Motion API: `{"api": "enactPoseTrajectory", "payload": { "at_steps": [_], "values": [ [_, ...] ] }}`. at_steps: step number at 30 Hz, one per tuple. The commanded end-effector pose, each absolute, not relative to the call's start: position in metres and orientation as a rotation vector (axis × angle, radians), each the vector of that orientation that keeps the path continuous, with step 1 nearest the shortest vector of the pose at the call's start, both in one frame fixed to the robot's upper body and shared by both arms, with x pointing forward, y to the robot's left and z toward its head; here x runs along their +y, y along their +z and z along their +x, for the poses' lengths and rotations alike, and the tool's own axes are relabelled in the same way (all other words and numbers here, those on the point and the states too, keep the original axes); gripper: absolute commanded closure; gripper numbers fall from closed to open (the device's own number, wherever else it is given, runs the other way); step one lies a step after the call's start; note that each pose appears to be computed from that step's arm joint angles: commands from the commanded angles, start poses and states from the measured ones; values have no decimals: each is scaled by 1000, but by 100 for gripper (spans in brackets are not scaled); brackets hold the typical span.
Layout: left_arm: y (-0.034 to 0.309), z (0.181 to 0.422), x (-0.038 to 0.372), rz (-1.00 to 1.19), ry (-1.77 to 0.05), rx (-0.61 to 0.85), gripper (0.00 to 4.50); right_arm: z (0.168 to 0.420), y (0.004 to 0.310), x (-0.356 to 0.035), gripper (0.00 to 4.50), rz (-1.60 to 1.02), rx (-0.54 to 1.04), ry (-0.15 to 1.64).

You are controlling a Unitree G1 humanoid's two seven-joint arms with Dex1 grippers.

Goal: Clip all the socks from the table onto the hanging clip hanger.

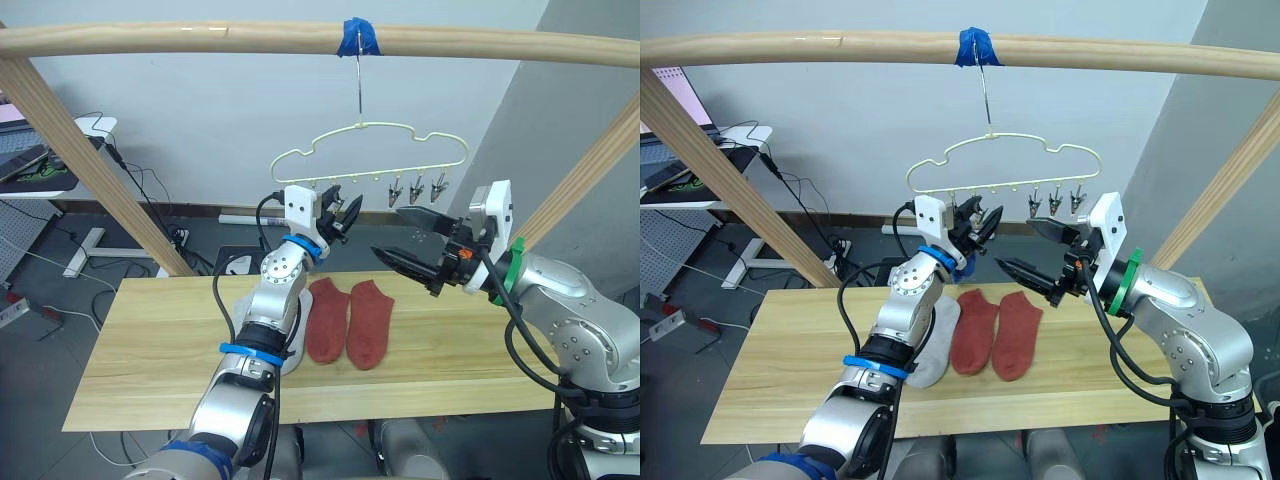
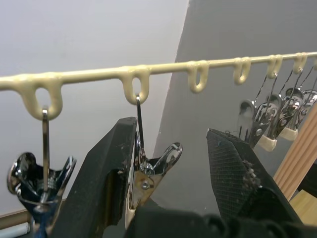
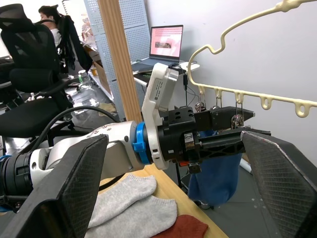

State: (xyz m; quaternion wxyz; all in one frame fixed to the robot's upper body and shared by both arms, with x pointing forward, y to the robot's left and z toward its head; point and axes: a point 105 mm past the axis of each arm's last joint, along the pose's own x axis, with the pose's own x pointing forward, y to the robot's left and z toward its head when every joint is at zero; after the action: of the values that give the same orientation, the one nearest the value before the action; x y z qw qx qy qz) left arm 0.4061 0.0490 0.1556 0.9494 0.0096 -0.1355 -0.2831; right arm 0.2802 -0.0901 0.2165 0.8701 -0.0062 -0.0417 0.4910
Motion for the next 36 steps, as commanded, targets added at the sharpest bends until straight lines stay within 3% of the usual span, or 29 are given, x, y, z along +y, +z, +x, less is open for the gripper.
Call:
{"api": "enactPoseTrajectory", "payload": {
  "at_steps": [1, 9, 16, 22, 27, 36],
  "values": [
    [167, 408, 49, 49, -566, -316, 203, 274, 227, -89, 0, -32, -137, 1044],
    [166, 411, 51, 35, -557, -300, 203, 274, 228, -89, 0, -32, -137, 1041],
    [169, 411, 51, 38, -553, -313, 412, 274, 227, -88, 0, -28, -134, 1042],
    [173, 409, 51, 34, -553, -326, 418, 275, 223, -90, 0, -18, -118, 1036],
    [174, 402, 51, 36, -580, -305, 418, 277, 200, -92, 0, -32, -50, 1025],
    [165, 402, 52, 49, -569, -266, 418, 277, 215, -87, 0, -15, -104, 1047]
  ]
}}
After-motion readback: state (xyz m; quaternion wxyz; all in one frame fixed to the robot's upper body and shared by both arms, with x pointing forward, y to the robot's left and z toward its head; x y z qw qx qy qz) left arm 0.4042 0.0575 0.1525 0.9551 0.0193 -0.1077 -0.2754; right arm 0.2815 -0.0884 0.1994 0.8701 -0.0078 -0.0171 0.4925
